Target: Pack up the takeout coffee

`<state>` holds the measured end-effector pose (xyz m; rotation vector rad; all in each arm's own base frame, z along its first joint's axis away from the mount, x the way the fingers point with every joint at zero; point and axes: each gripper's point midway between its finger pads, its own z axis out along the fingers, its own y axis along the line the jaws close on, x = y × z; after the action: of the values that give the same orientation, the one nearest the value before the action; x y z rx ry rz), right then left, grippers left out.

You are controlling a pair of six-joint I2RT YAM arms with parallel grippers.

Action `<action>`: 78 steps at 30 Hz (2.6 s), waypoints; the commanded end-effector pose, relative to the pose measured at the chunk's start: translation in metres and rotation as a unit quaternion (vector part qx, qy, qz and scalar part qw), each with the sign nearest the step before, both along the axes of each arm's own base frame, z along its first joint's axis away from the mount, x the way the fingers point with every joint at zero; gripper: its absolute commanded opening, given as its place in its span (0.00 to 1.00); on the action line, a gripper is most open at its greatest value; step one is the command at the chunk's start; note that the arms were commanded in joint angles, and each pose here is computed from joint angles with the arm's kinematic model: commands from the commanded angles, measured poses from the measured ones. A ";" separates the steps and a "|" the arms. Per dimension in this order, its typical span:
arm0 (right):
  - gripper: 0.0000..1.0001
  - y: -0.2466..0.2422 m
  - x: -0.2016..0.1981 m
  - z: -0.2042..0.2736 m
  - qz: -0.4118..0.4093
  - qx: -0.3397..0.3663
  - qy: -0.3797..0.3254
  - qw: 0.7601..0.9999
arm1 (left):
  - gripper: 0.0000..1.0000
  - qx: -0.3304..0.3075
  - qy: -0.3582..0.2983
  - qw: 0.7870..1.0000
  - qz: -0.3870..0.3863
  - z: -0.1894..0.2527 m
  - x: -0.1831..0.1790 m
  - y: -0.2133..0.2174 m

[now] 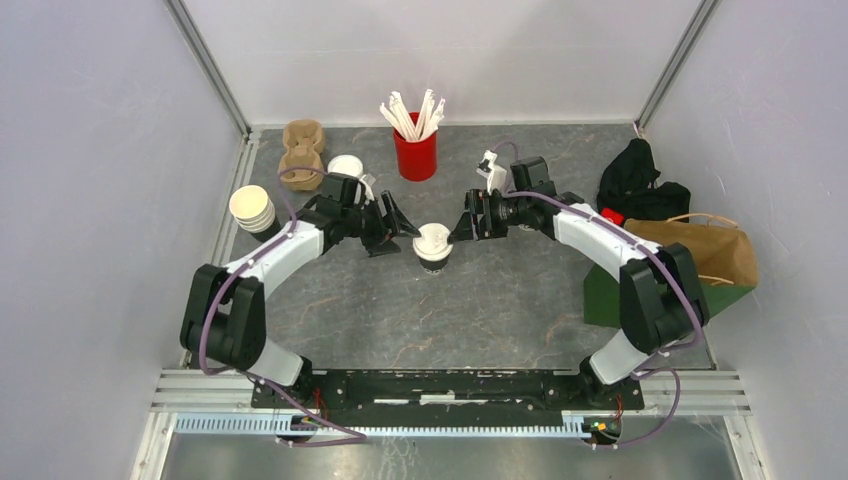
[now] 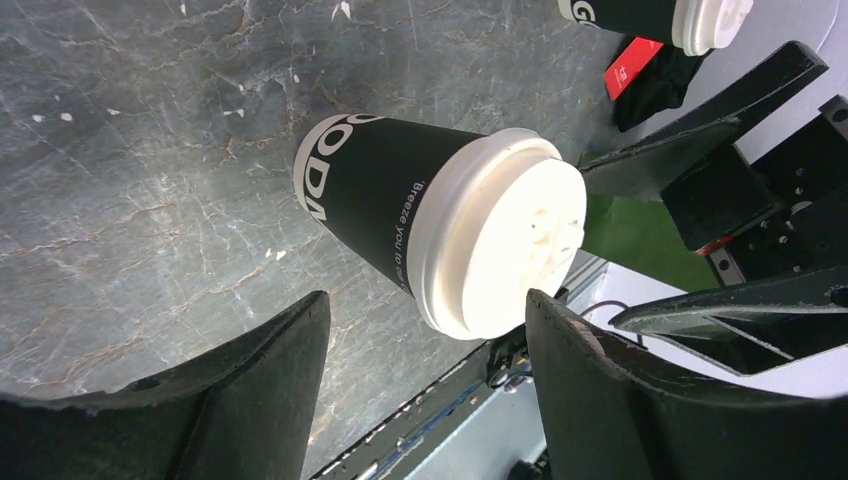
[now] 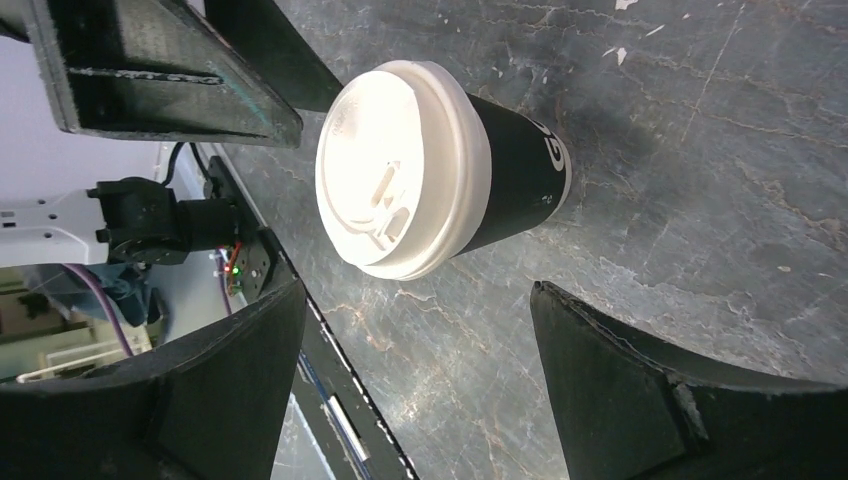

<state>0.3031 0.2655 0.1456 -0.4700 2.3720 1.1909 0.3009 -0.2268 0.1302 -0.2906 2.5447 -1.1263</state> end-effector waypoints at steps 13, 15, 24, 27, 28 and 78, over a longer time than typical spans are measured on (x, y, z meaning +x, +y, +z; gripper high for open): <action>0.73 0.013 0.007 -0.019 0.022 0.065 0.012 0.998 | 0.57 0.005 0.022 1.000 0.007 -0.009 0.008 -0.023; 0.70 0.010 0.005 -0.032 0.020 0.051 0.015 0.998 | 0.54 0.022 0.027 0.999 0.014 -0.017 0.006 -0.017; 0.66 0.004 0.009 -0.028 0.008 0.029 0.008 1.000 | 0.46 0.046 0.036 0.998 0.028 -0.035 -0.003 -0.006; 0.73 0.009 0.007 0.001 0.012 0.054 -0.009 0.998 | 0.45 0.044 0.030 0.998 0.026 -0.030 -0.001 -0.007; 0.76 0.011 0.008 0.007 0.013 0.062 -0.014 0.998 | 0.45 0.043 0.028 0.998 0.026 -0.029 0.000 -0.008; 0.49 0.019 0.000 -0.022 0.008 0.079 0.071 0.994 | 0.33 -0.028 0.059 0.997 0.037 -0.008 0.002 -0.004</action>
<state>0.3011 0.2755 0.1152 -0.3114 2.4331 1.4002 0.3038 -0.2259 0.1222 -0.4475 2.5783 -1.1413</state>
